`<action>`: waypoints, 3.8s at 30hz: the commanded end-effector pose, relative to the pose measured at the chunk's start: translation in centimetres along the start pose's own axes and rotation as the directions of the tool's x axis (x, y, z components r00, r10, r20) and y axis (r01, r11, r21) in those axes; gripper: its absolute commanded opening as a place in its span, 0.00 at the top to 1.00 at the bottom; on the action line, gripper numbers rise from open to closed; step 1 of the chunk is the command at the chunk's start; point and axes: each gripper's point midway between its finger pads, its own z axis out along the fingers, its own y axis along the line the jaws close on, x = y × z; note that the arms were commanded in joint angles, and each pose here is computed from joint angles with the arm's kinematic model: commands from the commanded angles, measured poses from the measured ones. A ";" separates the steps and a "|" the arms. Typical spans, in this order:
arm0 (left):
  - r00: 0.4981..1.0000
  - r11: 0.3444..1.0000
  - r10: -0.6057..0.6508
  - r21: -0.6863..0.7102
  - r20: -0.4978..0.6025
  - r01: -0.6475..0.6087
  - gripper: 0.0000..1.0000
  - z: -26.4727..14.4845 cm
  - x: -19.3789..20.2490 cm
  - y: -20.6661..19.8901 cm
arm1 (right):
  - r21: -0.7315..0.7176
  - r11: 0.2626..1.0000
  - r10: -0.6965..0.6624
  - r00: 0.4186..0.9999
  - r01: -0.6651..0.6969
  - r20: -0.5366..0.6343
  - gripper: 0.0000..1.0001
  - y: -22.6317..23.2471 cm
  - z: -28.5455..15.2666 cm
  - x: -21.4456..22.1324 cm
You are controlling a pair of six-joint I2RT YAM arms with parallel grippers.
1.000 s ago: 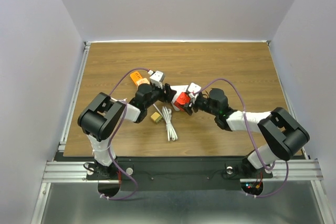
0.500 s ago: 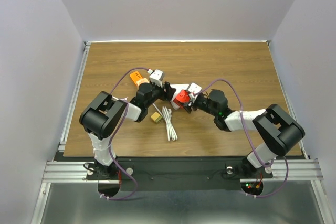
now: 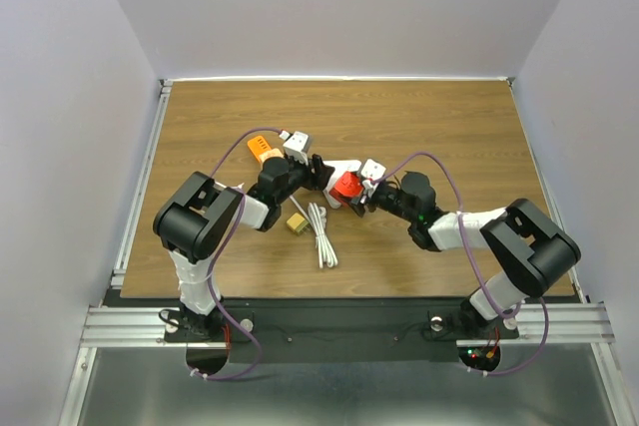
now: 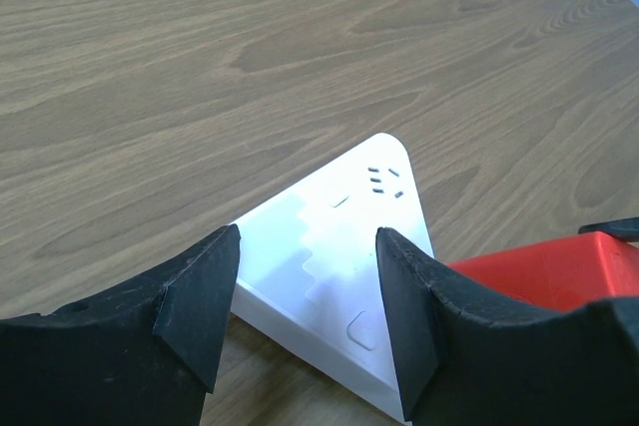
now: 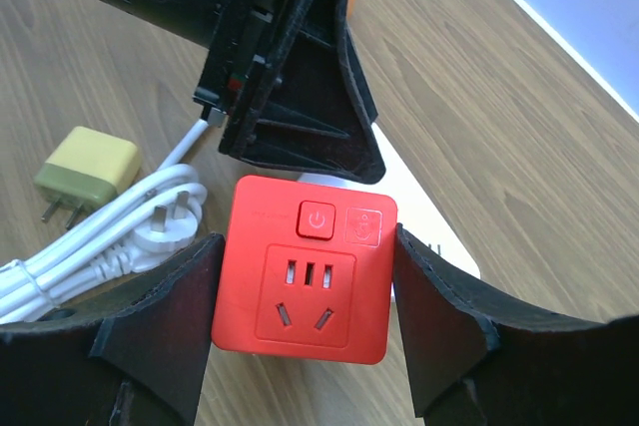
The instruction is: Insert the plug
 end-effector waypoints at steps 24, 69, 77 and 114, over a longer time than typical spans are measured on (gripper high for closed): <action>1.000 1.000 0.005 0.022 0.022 -0.006 0.33 0.4 -0.8 0.1 | -0.019 0.999 -0.024 0.992 0.026 0.124 1.00 -1.9 1.7 -2.4; 0.991 0.981 -0.097 -0.162 0.088 0.111 0.28 2.2 -2.8 7.1 | -0.018 0.998 0.064 0.998 -0.065 -0.027 1.00 -4.4 3.9 1.2; 0.989 0.983 -0.145 -0.113 0.007 0.145 0.28 3.5 -0.9 6.5 | -0.011 0.998 0.056 0.998 -0.057 -0.019 1.00 -4.5 3.7 0.7; 0.983 0.990 -0.143 -0.023 -0.112 0.141 0.70 2.4 2.7 3.5 | 0.032 0.985 0.171 0.973 -0.168 -0.155 0.99 -4.7 4.9 5.3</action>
